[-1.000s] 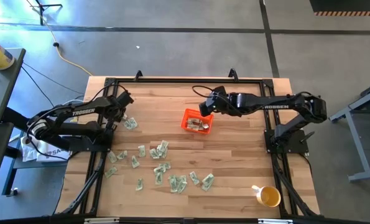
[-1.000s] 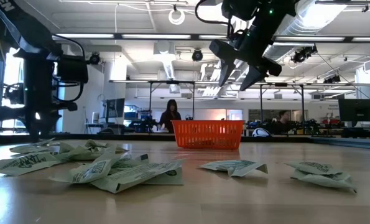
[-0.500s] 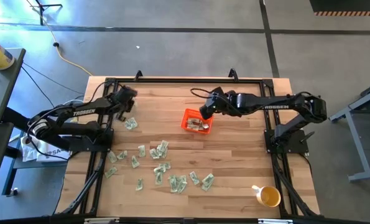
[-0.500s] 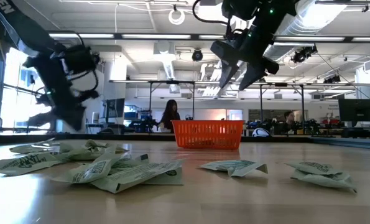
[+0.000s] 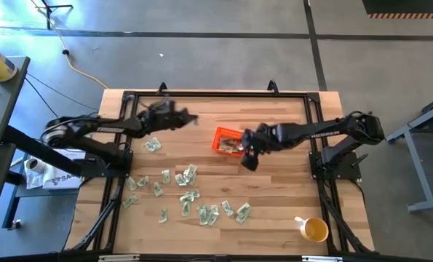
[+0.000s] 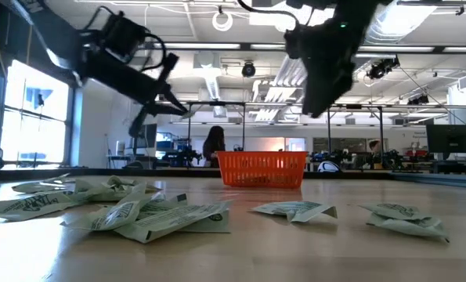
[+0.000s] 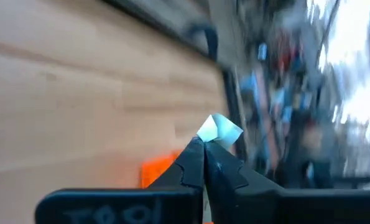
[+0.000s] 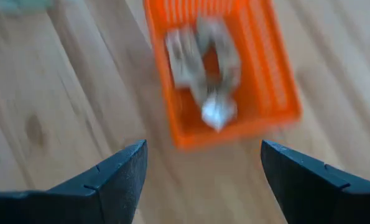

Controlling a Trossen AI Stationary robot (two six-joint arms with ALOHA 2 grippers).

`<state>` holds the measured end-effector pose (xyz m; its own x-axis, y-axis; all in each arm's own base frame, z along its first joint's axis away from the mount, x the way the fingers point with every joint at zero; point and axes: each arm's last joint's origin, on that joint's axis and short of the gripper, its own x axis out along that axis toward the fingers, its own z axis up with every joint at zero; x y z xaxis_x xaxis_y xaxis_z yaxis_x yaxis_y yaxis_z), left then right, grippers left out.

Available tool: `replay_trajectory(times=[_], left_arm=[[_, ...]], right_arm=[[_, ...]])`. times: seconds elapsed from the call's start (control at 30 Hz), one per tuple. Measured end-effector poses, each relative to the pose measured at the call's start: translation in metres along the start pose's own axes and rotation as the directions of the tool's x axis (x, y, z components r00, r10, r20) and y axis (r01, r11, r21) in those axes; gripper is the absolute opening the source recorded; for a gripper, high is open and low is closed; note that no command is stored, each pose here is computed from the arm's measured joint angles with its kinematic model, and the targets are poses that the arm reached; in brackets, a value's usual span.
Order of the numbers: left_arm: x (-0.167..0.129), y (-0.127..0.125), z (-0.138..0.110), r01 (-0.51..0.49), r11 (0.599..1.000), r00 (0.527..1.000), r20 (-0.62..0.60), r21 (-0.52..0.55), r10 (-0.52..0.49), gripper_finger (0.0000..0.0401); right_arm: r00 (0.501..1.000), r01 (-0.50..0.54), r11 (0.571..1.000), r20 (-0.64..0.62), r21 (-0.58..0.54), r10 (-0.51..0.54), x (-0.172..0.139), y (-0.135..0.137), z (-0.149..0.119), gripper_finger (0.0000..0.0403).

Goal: Pick and place Stevia / Truvia into bins
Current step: Put the green stevia packet into the orange basket

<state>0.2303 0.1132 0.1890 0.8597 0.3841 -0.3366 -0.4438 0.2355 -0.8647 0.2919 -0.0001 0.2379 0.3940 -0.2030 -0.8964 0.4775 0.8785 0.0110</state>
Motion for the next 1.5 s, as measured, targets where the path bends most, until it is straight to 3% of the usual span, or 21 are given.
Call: replay_trajectory(times=[0.17, 0.3, 0.37, 0.43, 0.53, 0.7, 0.83, 0.93, 1.1, 1.2, 1.3, 1.5], left_arm=[[0.050, -0.031, -0.008, 0.117, 0.965, 0.966, -0.252, 0.234, -0.056, 0.0022], [0.085, -0.052, -0.022, 0.073, 0.900, 0.905, -0.408, 0.430, 0.121, 0.0028], [0.097, -0.062, -0.030, 0.024, 0.839, 0.867, -0.430, 0.544, 0.253, 0.0052], [0.105, -0.074, -0.036, 0.008, 0.749, 0.837, -0.415, 0.662, 0.357, 0.0088], [0.114, -0.094, -0.042, 0.050, 0.644, 0.815, -0.404, 0.764, 0.416, 0.0145], [0.109, -0.119, -0.042, 0.103, 0.575, 0.803, -0.409, 0.812, 0.434, 0.0227], [0.087, -0.124, -0.038, 0.093, 0.537, 0.739, -0.420, 0.838, 0.527, 0.0253], [0.071, -0.122, -0.037, 0.055, 0.509, 0.680, -0.406, 0.859, 0.611, 0.0250], [0.053, -0.125, -0.045, 0.005, 0.407, 0.631, -0.318, 0.913, 0.707, 0.0226], [0.047, -0.124, -0.052, -0.003, 0.371, 0.603, -0.294, 0.929, 0.741, 0.0210], [0.043, -0.127, -0.060, 0.001, 0.372, 0.616, -0.293, 0.928, 0.731, 0.0196], [0.038, -0.120, -0.071, -0.007, 0.370, 0.577, -0.298, 0.929, 0.760, 0.0174]], right_arm=[[1.000, 0.010, 0.996, -0.006, 0.091, -0.010, -0.013, 0.041, -0.031, 0.0303], [1.000, -0.013, 0.975, -0.001, 0.222, 0.014, -0.018, 0.065, -0.050, 0.0303], [1.000, -0.013, 0.963, -0.009, 0.268, 0.016, -0.017, 0.074, -0.057, 0.0303], [1.000, -0.015, 0.960, -0.018, 0.280, 0.021, -0.015, 0.082, -0.064, 0.0303], [0.999, -0.009, 0.976, -0.040, 0.218, 0.018, -0.007, 0.094, -0.073, 0.0303], [0.993, -0.068, 0.994, -0.099, -0.087, 0.060, 0.011, 0.114, -0.087, 0.0303], [0.985, -0.165, 0.925, -0.109, -0.342, 0.135, 0.025, 0.132, -0.093, 0.0303], [0.981, -0.192, 0.866, -0.097, -0.461, 0.165, 0.036, 0.141, -0.096, 0.0303], [0.954, -0.301, 0.815, -0.150, -0.496, 0.262, 0.051, 0.153, -0.098, 0.0303], [0.937, -0.348, 0.786, -0.202, -0.511, 0.284, 0.059, 0.158, -0.105, 0.0300], [0.937, -0.348, 0.779, -0.204, -0.522, 0.282, 0.059, 0.161, -0.109, 0.0283], [0.933, -0.360, 0.781, -0.208, -0.511, 0.294, 0.060, 0.160, -0.106, 0.0211]])
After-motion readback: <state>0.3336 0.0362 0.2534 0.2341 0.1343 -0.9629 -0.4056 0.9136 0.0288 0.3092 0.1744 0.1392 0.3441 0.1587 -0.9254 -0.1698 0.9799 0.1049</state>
